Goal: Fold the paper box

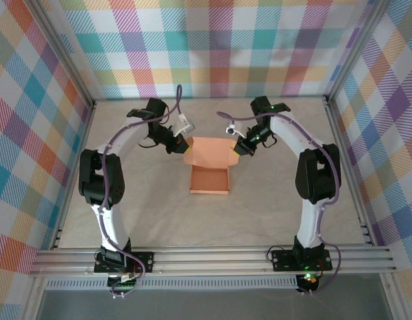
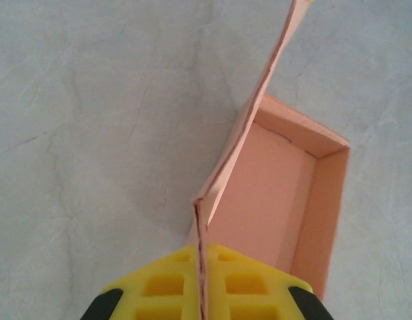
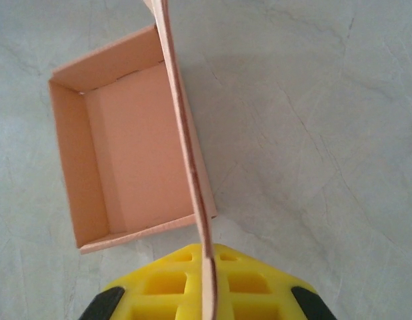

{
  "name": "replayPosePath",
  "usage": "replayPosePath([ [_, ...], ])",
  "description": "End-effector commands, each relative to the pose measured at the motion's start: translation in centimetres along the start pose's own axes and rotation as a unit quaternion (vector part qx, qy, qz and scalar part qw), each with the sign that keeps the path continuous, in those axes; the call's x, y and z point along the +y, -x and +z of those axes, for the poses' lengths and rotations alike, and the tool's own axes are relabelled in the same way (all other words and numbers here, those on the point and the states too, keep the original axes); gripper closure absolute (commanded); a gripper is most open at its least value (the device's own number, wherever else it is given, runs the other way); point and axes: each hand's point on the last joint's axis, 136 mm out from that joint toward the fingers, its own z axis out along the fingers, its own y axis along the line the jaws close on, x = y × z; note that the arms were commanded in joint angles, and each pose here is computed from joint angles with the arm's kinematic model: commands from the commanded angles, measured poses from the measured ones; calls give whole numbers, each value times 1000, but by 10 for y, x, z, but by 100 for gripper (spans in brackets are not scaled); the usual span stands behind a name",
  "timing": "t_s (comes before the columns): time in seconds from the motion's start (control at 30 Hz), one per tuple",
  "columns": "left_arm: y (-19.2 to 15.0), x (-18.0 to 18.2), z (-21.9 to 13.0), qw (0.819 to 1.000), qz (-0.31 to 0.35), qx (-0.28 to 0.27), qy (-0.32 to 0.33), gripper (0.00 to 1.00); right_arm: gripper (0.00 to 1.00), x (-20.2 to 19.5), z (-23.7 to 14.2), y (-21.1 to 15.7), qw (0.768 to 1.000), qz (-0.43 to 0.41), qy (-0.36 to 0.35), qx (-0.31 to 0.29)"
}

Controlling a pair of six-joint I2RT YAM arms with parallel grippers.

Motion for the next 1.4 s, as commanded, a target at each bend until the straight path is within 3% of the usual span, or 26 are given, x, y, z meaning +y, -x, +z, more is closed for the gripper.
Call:
replayPosePath([
  [0.0, 23, -5, -9, 998, 0, -31, 54, 100, 100, -9, -12, 29, 996, -13, -78, -39],
  [0.23, 45, 6, -9, 980, -37, -60, 188, 100, 100, -39, -22, 38, 972, 81, -213, -52],
  [0.37, 60, 5, -6, 966, -63, -84, 238, 100, 100, -31, -19, 45, 956, 96, -276, -38],
  [0.7, 84, 10, -6, 915, -204, -198, 285, 100, 100, -15, -29, 67, 892, 262, -326, -172],
  [1.1, 88, -7, 13, 916, -198, -207, 281, 100, 100, -32, -47, 59, 798, 378, -387, -265],
  [1.37, 78, -4, 26, 909, -209, -214, 289, 100, 100, -38, -28, 58, 771, 414, -357, -326],
])
